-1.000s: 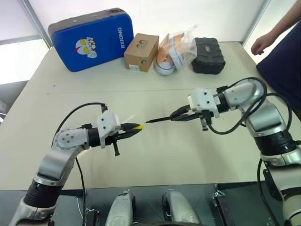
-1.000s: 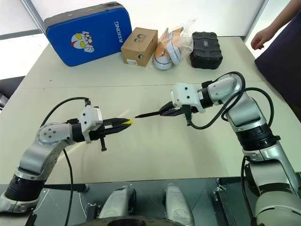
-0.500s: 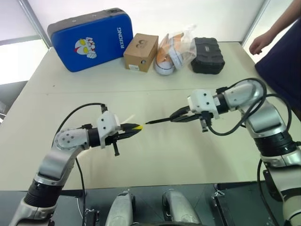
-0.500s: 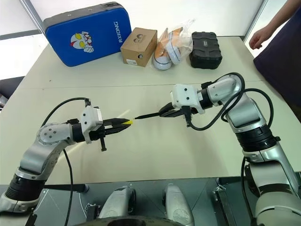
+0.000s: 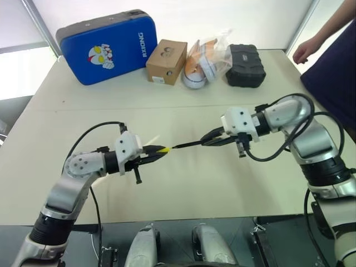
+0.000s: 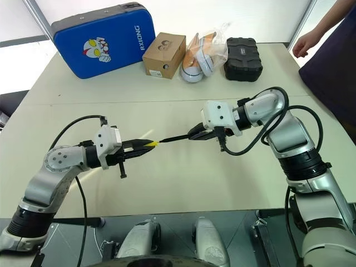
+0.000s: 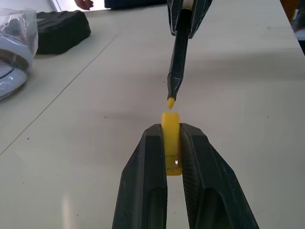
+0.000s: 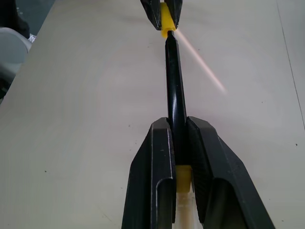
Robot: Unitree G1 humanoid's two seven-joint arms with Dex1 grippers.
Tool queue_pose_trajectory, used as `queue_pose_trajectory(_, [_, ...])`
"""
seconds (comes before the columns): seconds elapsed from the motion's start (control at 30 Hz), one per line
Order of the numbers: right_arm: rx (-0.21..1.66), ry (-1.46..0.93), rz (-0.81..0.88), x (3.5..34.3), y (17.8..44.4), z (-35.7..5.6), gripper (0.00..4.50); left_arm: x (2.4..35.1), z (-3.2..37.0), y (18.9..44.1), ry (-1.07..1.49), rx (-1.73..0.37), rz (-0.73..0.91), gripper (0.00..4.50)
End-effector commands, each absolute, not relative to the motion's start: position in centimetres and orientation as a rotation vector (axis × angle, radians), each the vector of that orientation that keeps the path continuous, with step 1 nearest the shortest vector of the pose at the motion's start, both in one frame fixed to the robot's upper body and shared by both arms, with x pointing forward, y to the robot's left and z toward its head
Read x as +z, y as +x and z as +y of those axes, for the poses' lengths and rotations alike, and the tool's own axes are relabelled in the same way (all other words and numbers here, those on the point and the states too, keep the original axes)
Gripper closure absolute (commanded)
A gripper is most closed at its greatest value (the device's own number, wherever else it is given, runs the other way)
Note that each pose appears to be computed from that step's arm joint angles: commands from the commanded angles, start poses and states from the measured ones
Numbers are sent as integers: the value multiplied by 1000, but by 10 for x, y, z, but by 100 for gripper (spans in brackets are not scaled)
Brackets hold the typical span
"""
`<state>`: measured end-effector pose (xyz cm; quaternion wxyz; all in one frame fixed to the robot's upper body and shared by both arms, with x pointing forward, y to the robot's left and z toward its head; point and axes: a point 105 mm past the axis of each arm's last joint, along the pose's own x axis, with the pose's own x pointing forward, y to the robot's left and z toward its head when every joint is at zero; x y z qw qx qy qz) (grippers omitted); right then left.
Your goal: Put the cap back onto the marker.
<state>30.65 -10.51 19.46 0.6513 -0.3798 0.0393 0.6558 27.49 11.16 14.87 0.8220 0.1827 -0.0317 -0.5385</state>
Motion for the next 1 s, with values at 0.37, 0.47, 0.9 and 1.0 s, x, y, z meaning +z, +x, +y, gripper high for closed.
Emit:
queue_pose_trajectory(0.37, [1507,-876,41,203,300,-100,447,160,104,267,402,-1165,-118,450])
queue_pose_trajectory(0.47, [1505,-879,41,204,301,-101,447,158,104,265,401,-1168,-114,450])
queue_pose_trajectory(0.9, [1525,-860,58,201,298,-100,447,160,103,269,404,-1164,-123,450])
queue_pose_trajectory(1.0, [1543,-842,54,201,295,-97,447,161,101,269,406,-1169,-130,450])
